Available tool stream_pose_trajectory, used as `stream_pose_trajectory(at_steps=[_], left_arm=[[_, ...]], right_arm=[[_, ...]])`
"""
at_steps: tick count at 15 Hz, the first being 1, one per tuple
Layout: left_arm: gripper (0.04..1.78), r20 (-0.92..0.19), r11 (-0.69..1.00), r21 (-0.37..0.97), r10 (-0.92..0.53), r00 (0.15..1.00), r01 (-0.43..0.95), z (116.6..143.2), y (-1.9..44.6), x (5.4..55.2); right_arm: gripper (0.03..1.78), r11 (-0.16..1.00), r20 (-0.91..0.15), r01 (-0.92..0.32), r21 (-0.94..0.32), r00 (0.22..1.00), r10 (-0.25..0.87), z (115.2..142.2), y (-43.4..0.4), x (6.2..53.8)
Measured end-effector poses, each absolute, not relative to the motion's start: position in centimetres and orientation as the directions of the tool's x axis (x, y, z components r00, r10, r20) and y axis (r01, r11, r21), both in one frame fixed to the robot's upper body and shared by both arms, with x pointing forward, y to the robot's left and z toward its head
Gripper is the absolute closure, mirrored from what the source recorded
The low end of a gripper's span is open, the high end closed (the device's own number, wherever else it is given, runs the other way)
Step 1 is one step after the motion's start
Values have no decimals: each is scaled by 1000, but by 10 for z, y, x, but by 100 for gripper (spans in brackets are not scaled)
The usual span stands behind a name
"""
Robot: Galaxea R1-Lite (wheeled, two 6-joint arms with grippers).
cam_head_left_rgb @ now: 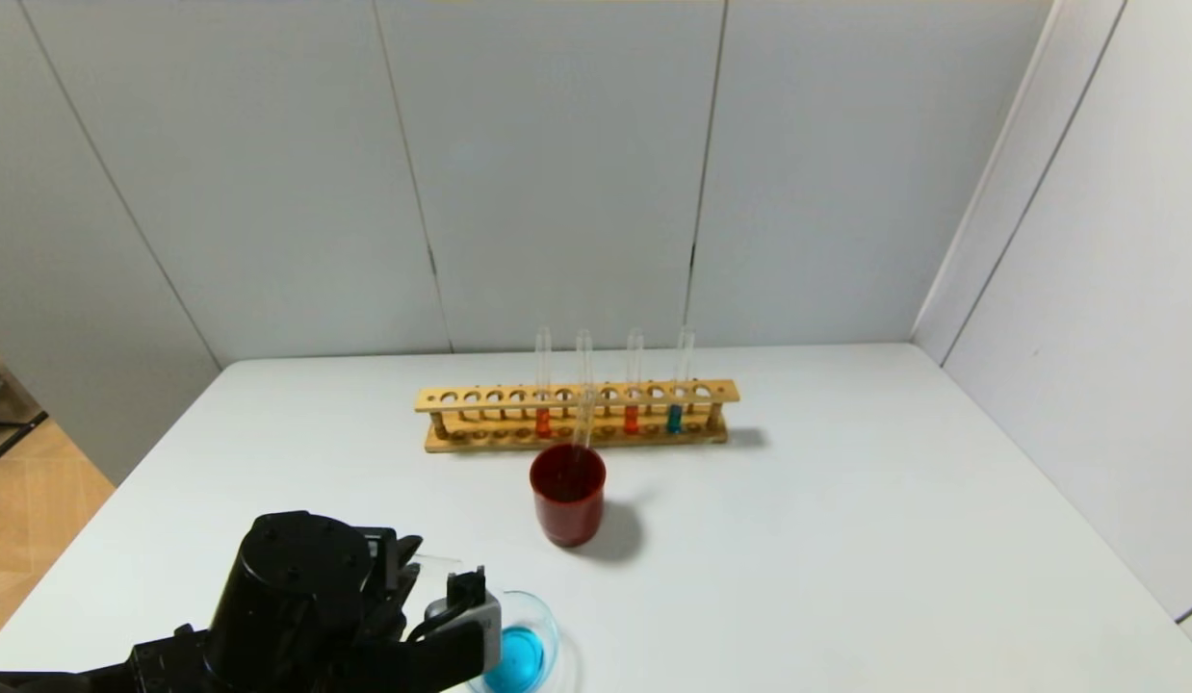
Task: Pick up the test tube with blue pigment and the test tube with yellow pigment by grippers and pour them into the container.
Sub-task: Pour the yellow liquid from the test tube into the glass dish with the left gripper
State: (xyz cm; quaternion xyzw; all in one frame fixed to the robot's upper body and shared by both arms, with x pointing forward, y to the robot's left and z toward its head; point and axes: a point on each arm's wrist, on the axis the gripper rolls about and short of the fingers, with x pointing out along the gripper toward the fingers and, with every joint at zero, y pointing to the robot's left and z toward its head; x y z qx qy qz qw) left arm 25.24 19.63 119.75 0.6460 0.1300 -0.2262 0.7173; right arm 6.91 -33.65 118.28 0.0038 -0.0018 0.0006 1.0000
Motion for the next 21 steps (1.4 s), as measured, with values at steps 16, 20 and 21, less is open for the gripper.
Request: stream_pose_trajectory(at_steps=[16, 20, 21], left_arm=[[149, -510, -22, 858, -148, 848, 512, 1182, 181, 240], [149, -516, -44, 856, -142, 845, 515, 1179, 176, 241], [149, -514, -50, 857, -140, 846, 513, 1179, 175, 240]], right_arm=[[6, 1000, 4, -1, 8, 1000, 1, 1183, -337, 69], [6, 1000, 4, -1, 8, 1000, 1, 1183, -337, 69], [6, 1000, 4, -1, 8, 1000, 1, 1183, -337, 69]])
